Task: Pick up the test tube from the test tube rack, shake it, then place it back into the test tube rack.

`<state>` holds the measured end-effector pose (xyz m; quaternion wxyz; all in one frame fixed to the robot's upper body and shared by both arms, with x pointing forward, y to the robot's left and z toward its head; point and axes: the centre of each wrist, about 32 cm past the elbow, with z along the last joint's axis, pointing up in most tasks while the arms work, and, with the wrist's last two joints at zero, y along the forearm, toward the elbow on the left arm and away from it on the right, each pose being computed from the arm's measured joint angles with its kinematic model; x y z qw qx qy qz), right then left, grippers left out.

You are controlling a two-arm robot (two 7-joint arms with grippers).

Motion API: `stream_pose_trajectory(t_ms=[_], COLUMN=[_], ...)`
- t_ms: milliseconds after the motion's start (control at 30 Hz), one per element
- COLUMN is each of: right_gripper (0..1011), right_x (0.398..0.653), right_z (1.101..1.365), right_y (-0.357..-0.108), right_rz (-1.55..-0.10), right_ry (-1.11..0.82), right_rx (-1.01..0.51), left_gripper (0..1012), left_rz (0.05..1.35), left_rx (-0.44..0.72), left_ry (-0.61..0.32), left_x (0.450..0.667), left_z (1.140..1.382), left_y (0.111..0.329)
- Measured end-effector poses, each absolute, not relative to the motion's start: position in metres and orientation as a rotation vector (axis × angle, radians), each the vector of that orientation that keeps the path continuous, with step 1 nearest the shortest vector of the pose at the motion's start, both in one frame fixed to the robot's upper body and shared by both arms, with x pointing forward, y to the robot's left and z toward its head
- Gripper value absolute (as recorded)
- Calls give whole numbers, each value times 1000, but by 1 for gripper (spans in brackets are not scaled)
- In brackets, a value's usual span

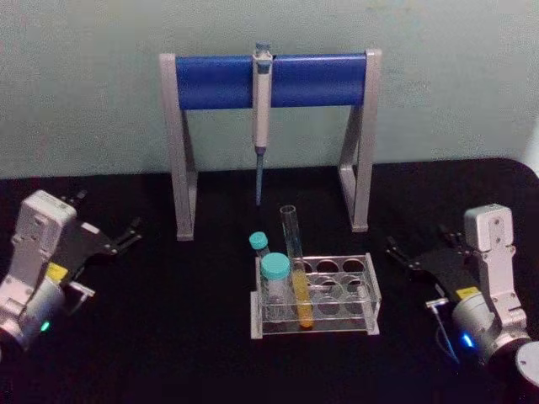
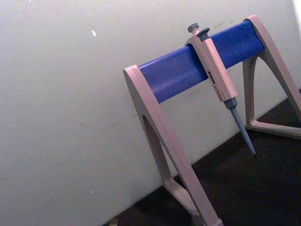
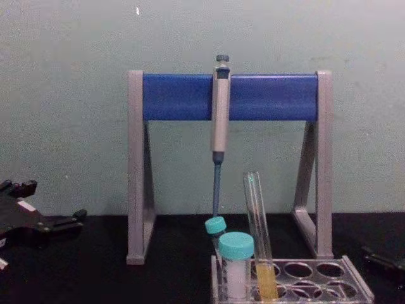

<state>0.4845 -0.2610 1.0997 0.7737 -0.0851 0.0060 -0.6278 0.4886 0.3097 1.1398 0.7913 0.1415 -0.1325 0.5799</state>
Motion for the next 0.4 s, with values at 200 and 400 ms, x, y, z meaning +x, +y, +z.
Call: stream_pose_trajectory(t_ms=[200,400], right_gripper=[1000,1000], right_x=[485,485], right_z=[1100,1100], right_y=[-261,-261], right_rz=[-1360,-1360], right_ry=[13,13], right_rx=[-184,-184], left_gripper=[1001,1001], left_rz=[1248,1248], left_rx=[304,304], left_ry=[-285,-285], left_x=[489,489], left_z=[1140,1140], left_y=[310,310])
